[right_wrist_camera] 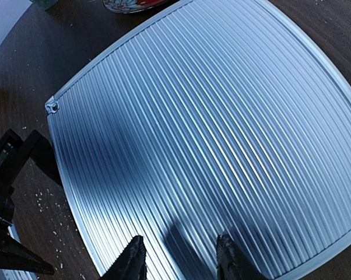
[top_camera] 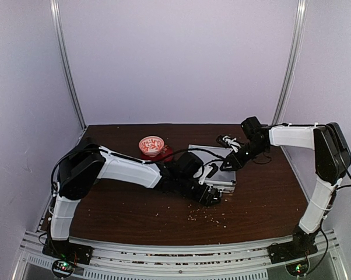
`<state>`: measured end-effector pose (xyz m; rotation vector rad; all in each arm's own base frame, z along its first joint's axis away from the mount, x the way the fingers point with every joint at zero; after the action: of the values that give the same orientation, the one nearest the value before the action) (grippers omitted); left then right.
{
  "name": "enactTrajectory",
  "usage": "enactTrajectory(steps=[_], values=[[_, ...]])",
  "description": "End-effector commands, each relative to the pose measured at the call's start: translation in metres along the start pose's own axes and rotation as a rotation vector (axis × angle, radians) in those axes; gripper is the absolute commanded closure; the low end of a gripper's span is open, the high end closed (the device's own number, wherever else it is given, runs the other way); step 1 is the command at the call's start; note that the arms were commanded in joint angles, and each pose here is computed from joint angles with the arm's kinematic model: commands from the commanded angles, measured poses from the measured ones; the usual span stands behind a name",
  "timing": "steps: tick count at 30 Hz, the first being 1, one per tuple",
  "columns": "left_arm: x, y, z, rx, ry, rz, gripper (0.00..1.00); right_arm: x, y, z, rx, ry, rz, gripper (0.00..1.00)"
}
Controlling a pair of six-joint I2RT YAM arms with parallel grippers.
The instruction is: Pack up texas hold em set
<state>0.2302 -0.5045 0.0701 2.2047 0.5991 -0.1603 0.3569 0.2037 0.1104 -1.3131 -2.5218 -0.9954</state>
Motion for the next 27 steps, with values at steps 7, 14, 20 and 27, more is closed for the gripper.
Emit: enactTrajectory(steps=[7,14,20,27], values=[[-0.035,0.067,-0.046,-0.238,-0.117,0.103,0.14,-0.013,-0.027,0.018,0.108,-0.041,0.035,0.57],[-0.027,0.074,-0.055,-0.245,-0.039,0.103,0.14,-0.013,-0.029,0.016,0.110,-0.050,0.030,0.56],[-0.024,0.058,-0.054,-0.192,-0.030,0.115,0.29,-0.014,-0.031,0.017,0.119,-0.053,0.032,0.56],[-0.011,0.035,-0.034,-0.104,0.012,0.115,0.97,-0.015,-0.034,0.020,0.133,-0.049,0.036,0.56]])
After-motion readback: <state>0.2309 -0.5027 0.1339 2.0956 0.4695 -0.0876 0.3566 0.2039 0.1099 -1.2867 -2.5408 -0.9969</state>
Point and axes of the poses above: each gripper's point midway between its finger pads, its own z axis out along the fingers, its own x axis along the line the jaws close on, y = z × x, the point moved 3 cm from there along -z, back along the fingers, and after that the axes turned 13 degrees about z, right-handed, at the moved point
